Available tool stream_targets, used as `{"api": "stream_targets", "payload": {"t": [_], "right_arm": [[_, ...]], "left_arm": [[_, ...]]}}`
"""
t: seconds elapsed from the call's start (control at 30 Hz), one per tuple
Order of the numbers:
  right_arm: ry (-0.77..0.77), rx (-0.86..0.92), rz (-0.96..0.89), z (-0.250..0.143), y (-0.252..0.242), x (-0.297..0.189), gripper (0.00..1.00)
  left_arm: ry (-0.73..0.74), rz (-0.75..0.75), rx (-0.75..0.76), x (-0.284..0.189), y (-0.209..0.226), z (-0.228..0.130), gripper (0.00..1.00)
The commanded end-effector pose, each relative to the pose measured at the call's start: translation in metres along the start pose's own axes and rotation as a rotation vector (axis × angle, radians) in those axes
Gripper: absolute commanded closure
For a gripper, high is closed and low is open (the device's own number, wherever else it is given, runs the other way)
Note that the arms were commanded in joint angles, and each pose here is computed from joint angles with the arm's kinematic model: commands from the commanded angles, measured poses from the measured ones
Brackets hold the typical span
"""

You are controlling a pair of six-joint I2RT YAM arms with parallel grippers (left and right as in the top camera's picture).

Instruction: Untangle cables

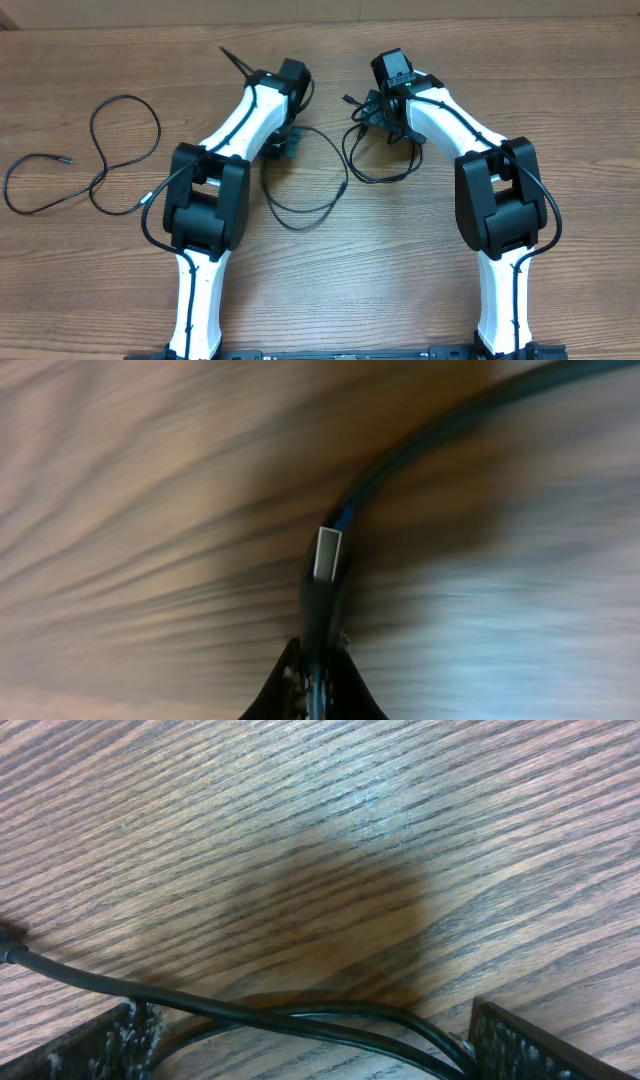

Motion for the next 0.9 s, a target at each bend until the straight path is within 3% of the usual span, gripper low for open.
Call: {"api": "stream_targets", "payload": {"t": [0.0, 0.27, 0.37, 0.5, 0.7, 0.77, 0.8, 0.87], "right_arm": [[0.021, -0.001, -0.014, -0.006, -0.002, 0.010, 0.00], [0.021, -0.001, -0.014, -0.006, -0.002, 0.010, 0.00], [0.021, -0.001, -0.014, -0.006, -0.002, 0.010, 0.00], [0.021, -0.001, -0.014, -0.006, -0.002, 0.010, 0.00], [0.021, -0.001, -0.014, -0.006, -0.002, 0.010, 0.00], [0.021, -0.001, -0.014, -0.006, -0.002, 0.010, 0.00], [0.021, -0.001, -0.014, -0.006, -0.002, 0.010, 0.00], [0.021, -0.001, -0.014, -0.006, -0.002, 0.010, 0.00]], "left_arm": [[-0.068, 0.214, -0.223, -0.009, 0.054, 0.004, 0.96], [-0.144, 0.191, -0.394, -0.048, 0.115, 0.005, 0.96], [-0.144, 0.030, -0.411, -0.058, 0.125, 0.004, 0.96], [-0.046, -0.215, -0.365, -0.056, 0.120, -0.005, 0.96], [0.110, -0.288, -0.359, -0.048, 0.104, -0.023, 0.96], [0.143, -0.354, -0.323, -0.052, 0.093, -0.027, 0.74], [0.154, -0.371, -0.303, -0.053, 0.090, -0.029, 0.55], [0.179, -0.389, -0.272, -0.054, 0.088, -0.033, 0.43]]}}
Point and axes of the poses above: each gripper's point midway between its finger pads, its own x axis out along the fingers, its own y axis along the line the jaws close on, z = x × y, the point moved 8 cm from there along -x, back along the fingers, and after that the axes turned 7 degrees about -x, right-handed, at the moved point
